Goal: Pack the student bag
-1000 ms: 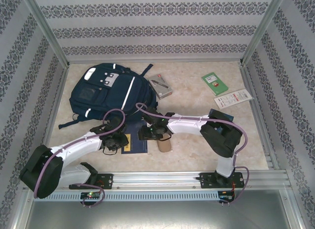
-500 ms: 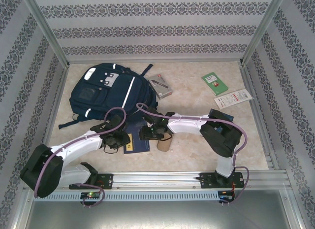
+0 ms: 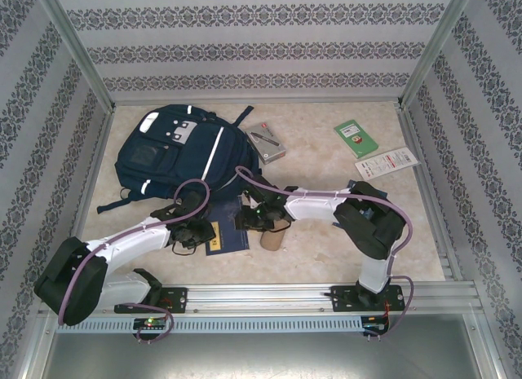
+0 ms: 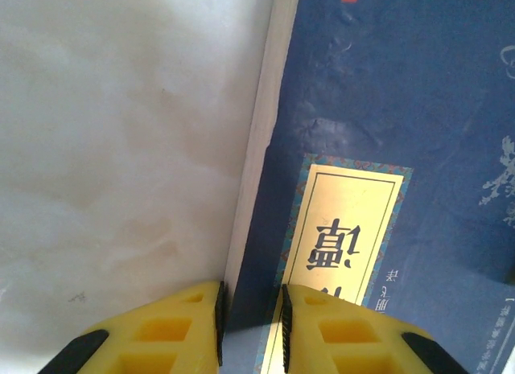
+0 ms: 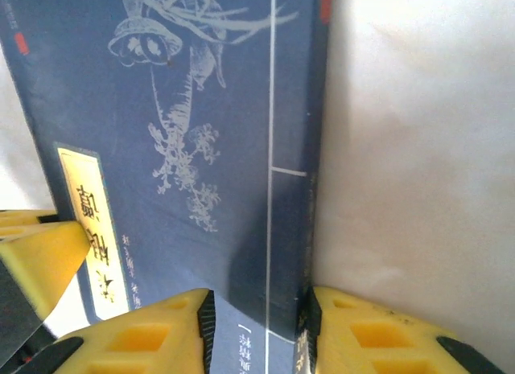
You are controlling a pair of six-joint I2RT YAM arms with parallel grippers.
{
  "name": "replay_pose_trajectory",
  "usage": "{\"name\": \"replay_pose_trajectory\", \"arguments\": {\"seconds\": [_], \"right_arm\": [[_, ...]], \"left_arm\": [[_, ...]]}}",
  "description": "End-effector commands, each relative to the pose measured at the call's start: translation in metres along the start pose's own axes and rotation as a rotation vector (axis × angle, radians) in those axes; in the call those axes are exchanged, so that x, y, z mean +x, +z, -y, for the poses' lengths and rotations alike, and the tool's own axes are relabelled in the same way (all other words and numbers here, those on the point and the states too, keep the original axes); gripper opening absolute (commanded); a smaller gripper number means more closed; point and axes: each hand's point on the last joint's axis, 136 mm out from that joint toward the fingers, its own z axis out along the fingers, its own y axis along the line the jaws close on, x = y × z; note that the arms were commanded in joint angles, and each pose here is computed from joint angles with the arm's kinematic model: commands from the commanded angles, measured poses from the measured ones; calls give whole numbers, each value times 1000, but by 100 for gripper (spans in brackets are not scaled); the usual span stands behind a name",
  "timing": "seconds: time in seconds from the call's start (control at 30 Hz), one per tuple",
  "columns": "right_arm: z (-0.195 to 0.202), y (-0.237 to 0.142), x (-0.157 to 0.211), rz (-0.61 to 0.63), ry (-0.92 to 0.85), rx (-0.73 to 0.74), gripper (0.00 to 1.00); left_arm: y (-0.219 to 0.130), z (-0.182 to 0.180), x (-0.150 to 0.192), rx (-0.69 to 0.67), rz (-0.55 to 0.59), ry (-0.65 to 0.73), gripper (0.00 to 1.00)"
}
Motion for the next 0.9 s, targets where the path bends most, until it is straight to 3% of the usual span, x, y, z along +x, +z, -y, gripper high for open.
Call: {"name": "replay_pose_trajectory", "arguments": {"seconds": [0.0,0.23,0.43,0.6,0.87], "right_arm": [[-80,-26,1,-5,-82,-354,34],[-73,-23,3,-16,-50,-351,27],[-44,-30,-2,32,41,-284,0],[-40,-68,-3,114,34,-268,0],[-28,-138,-18,287,23,-253,0]], "left_arm": [[9,-3,13,-5,-58,14,25],[4,-2,11,-11,-56,31,25],[-8,-1,6,-32,-41,64,28],[-38,8,-10,-54,20,140,31],[-80,55,-56,-56,134,298,39]]}}
